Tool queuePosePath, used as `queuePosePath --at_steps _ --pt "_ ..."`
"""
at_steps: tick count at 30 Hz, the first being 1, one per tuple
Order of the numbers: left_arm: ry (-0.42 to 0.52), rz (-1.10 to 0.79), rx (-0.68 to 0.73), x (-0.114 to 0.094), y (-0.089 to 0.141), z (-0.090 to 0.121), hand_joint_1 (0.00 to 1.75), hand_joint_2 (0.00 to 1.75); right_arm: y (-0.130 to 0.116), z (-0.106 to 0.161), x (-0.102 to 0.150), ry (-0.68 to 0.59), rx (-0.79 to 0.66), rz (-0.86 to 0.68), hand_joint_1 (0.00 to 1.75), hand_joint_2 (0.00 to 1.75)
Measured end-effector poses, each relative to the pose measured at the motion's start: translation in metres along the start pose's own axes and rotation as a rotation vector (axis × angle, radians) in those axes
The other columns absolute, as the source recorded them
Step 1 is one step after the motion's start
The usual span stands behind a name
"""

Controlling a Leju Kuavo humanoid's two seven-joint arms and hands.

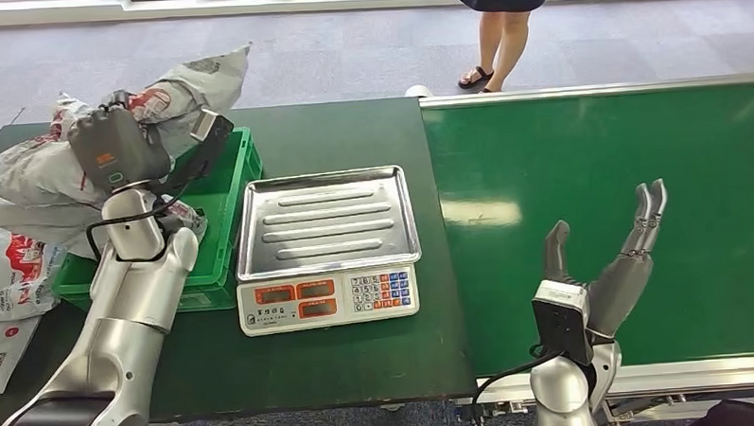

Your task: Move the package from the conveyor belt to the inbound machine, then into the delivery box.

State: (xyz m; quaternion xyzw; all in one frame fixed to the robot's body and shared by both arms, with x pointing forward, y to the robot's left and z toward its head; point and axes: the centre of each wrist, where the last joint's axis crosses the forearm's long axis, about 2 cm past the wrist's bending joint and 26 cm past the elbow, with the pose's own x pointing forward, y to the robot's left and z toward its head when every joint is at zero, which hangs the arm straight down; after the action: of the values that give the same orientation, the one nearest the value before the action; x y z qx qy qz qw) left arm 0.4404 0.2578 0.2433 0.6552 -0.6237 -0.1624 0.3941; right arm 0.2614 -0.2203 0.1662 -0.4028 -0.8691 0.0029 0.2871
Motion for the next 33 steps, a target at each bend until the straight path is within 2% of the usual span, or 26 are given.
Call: queuePosePath --at_steps 2,3,5,6,7,11,13,15,19,22,26,29,31,33 --pt "-0.106 -0.042 -0.029 0.0 -0.007 0.005 1.75 1.75 0.0 0.0 0.0 0.0 0.0 0.0 0.0 1.75" --pt "-0.175 -0.059 -0.042 -0.001 -0.01 0.007 1.57 1.75 0.0 0.0 0.0 0.0 0.0 0.0 0.0 1.75" --pt "-0.267 -0.093 -0.073 -0.002 -0.016 0.01 0.72 1.75 0.0 0.0 0.0 0.0 0.0 0.0 0.0 1.75" --pt "-0.28 -0.116 -0.111 -0.003 -0.021 0.011 0.28 1.75 0.0 0.0 0.0 0.0 0.001 0.001 0.0 1.75" --pt "-0.283 -0.148 -0.166 -0.004 -0.027 0.014 0.02 1.75 0.0 0.0 0.0 -0.002 0.002 0.003 0.0 1.75" --pt "-0.237 -0.327 -0.53 -0.021 -0.052 0.034 0.0 1.75 -0.001 0.001 0.001 -0.009 0.008 0.01 0.0 1.75" --pt "-0.213 -0.369 -0.694 -0.031 -0.061 0.046 0.0 0.87 -0.002 0.003 0.001 -0.01 0.012 0.013 0.0 1.75" --pt "-0.192 -0.363 -0.791 -0.038 -0.065 0.053 0.0 0.0 -0.002 0.003 0.001 -0.009 0.013 0.014 0.0 1.75" --pt "-0.146 -0.315 -0.872 -0.048 -0.069 0.062 0.0 0.0 -0.004 0.004 0.001 -0.003 0.014 0.015 0.0 1.75" --pt "-0.097 -0.197 -0.832 -0.053 -0.07 0.065 0.0 0.0 -0.003 0.005 0.002 0.016 0.024 0.024 0.0 1.75" --pt "-0.01 0.072 -0.645 -0.057 -0.067 0.065 0.0 0.0 -0.003 0.006 0.002 0.043 0.038 0.034 0.0 1.75" --pt "0.026 0.292 -0.508 -0.045 -0.064 0.063 0.0 0.0 -0.001 0.007 0.002 0.055 0.046 0.032 0.0 1.75" --pt "0.013 0.56 -0.34 -0.03 -0.058 0.057 0.0 0.0 0.002 0.011 0.0 0.077 0.05 0.016 0.0 1.75" --pt "-0.046 0.79 -0.149 -0.016 -0.049 0.049 0.0 0.0 0.006 0.017 -0.001 0.114 0.044 -0.024 0.0 1.75"
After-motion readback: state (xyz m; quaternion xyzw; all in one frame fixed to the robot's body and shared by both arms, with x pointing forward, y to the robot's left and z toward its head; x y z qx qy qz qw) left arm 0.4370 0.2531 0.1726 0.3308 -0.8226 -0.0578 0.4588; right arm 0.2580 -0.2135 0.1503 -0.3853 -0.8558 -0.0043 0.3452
